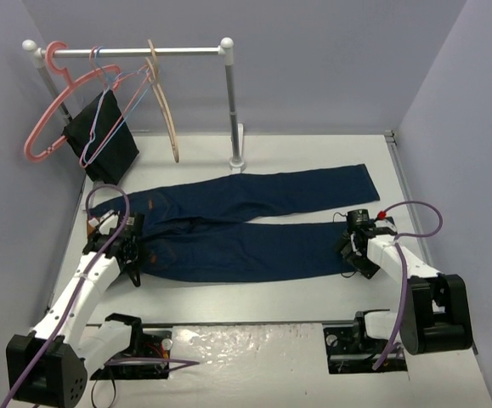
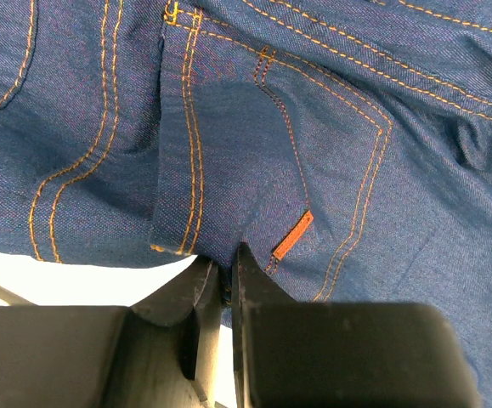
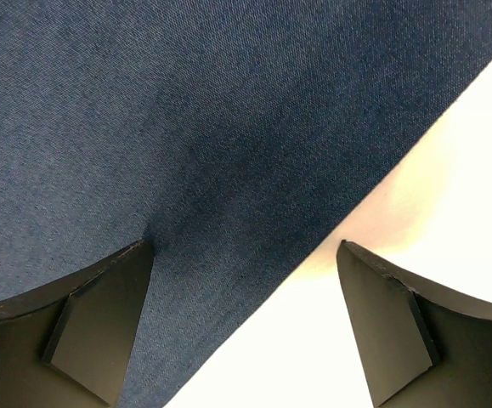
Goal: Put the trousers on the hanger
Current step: Fold the trousers at the center of the board.
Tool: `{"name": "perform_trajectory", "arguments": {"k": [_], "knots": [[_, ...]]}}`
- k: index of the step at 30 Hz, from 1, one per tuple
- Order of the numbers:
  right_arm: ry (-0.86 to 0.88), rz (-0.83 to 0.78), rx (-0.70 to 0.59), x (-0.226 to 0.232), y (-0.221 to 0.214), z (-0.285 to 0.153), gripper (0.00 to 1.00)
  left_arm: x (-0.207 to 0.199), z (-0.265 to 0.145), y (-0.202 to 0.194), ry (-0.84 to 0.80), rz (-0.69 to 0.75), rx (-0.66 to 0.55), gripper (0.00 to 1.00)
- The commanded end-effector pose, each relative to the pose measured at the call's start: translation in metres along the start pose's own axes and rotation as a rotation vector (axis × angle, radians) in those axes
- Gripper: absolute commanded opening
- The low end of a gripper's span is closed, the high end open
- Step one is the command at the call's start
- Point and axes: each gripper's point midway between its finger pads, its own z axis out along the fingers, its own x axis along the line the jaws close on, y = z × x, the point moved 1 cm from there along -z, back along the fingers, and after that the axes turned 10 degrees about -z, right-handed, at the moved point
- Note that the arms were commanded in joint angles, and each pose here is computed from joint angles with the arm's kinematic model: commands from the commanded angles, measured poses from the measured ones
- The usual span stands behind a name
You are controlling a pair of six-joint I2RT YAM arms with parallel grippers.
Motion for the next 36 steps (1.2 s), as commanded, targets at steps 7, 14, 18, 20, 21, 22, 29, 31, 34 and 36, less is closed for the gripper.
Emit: {"name": "perform_trajectory", "arguments": {"k": [7,14,18,20,21,22,29,31,34,36], "knots": [[-0.040,0.035,-0.028,0.002,0.010,0.012,0.09,-0.012,-0.021,0.031,-0.071,0.003,-0.074,0.00],[-0.030,0.021,-0.169,0.006,0.060,-0.027,0.00,-0.009,-0.056,0.061,-0.074,0.034,-0.149,0.00],[-0.063,0.006,-0.290,-0.006,0.095,-0.066,0.00,0.001,-0.081,0.074,-0.066,0.061,-0.205,0.00],[-0.065,0.017,-0.323,-0.013,0.102,-0.081,0.00,0.010,-0.094,0.077,-0.068,0.056,-0.233,0.00],[-0.058,0.018,-0.340,-0.018,0.103,-0.089,0.00,0.016,-0.099,0.075,-0.055,0.058,-0.230,0.00],[-0.057,0.023,-0.349,-0.022,0.103,-0.095,0.00,0.024,-0.105,0.073,-0.047,0.058,-0.231,0.00],[-0.023,0.053,-0.401,-0.039,0.102,-0.130,0.00,0.075,-0.133,0.054,0.015,0.043,-0.230,0.00],[-0.028,0.056,-0.416,-0.040,0.108,-0.137,0.00,0.083,-0.143,0.055,0.009,0.033,-0.257,0.00],[-0.058,0.036,-0.439,-0.041,0.120,-0.144,0.00,0.087,-0.154,0.063,0.011,0.044,-0.292,0.00],[-0.065,0.024,-0.450,-0.037,0.131,-0.148,0.00,0.078,-0.152,0.070,0.011,0.061,-0.304,0.00]]}}
